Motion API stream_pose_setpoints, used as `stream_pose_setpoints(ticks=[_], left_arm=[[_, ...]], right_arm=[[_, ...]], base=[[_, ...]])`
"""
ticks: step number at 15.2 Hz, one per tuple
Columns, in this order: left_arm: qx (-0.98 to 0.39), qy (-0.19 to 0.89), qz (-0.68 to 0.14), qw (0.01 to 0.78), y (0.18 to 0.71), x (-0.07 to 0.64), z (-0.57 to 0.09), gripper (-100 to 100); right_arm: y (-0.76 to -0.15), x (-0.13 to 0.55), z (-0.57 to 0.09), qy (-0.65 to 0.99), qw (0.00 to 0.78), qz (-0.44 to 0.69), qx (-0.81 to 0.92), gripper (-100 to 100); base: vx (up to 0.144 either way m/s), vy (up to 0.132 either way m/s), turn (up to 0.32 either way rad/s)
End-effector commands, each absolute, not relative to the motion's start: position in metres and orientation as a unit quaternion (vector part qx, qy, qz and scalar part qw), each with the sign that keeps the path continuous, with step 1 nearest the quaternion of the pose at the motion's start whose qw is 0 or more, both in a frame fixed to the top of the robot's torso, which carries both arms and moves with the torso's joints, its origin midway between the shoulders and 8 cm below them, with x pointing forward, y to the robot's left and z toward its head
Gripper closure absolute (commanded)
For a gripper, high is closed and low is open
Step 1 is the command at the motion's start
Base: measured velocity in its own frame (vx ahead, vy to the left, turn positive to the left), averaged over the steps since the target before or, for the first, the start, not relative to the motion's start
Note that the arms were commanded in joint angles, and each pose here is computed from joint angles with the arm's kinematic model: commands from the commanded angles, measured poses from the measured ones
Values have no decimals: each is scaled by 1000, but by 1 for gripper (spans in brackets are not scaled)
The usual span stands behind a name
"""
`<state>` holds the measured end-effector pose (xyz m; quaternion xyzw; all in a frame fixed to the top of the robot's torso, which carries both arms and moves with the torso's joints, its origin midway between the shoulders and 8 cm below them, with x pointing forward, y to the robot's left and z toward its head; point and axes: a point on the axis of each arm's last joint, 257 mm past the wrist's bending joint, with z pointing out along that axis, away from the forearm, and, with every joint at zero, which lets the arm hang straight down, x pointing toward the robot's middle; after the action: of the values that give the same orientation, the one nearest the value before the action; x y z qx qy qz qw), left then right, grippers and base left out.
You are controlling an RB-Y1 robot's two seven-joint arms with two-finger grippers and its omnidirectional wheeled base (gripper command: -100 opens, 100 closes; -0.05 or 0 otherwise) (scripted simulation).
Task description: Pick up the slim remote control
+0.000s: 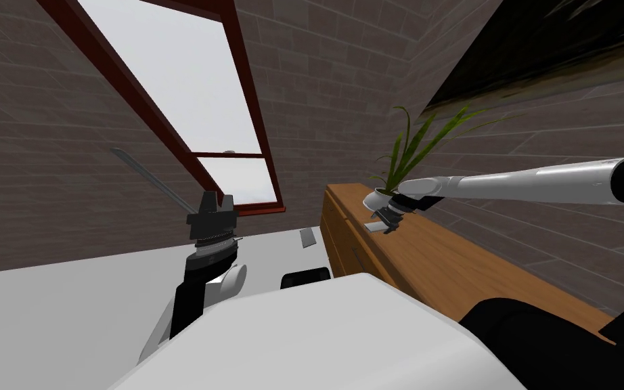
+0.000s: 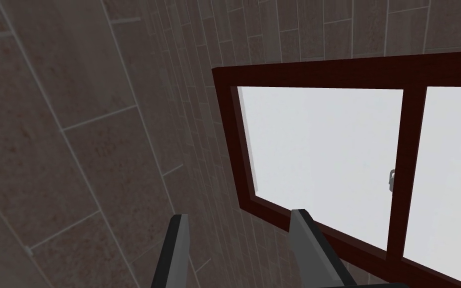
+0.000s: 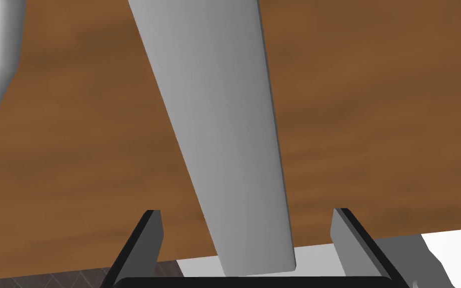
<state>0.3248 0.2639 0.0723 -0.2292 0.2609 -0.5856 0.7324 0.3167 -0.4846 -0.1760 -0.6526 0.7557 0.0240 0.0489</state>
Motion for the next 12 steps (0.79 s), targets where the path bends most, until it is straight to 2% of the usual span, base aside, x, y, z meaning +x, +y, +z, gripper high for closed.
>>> stream_pose_setpoints(ticks=[1,4,5,10,11,12], left_arm=[[-229,261,-586,732,264,325,72,0],[-229,261,-586,732,264,325,72,0],[-229,261,-586,732,264,325,72,0],[-229,261,-586,732,264,325,72,0],[-229,261,-586,732,264,325,72,0],[-229,261,-586,732,264,325,72,0]], right_arm=[[-489,317,-177,752,33,20,-658,-100],[-497,316,-177,742,0,11,-670,-100],[-494,317,-177,746,11,14,-666,-100],[-504,303,-194,750,8,13,-661,-100],[-505,303,-195,750,9,12,-661,100],[-505,303,-195,750,9,12,-661,100]], base=[[9,-32,-5],[13,-33,-8],[8,-22,4],[14,26,61],[3,7,-2],[0,0,0]])
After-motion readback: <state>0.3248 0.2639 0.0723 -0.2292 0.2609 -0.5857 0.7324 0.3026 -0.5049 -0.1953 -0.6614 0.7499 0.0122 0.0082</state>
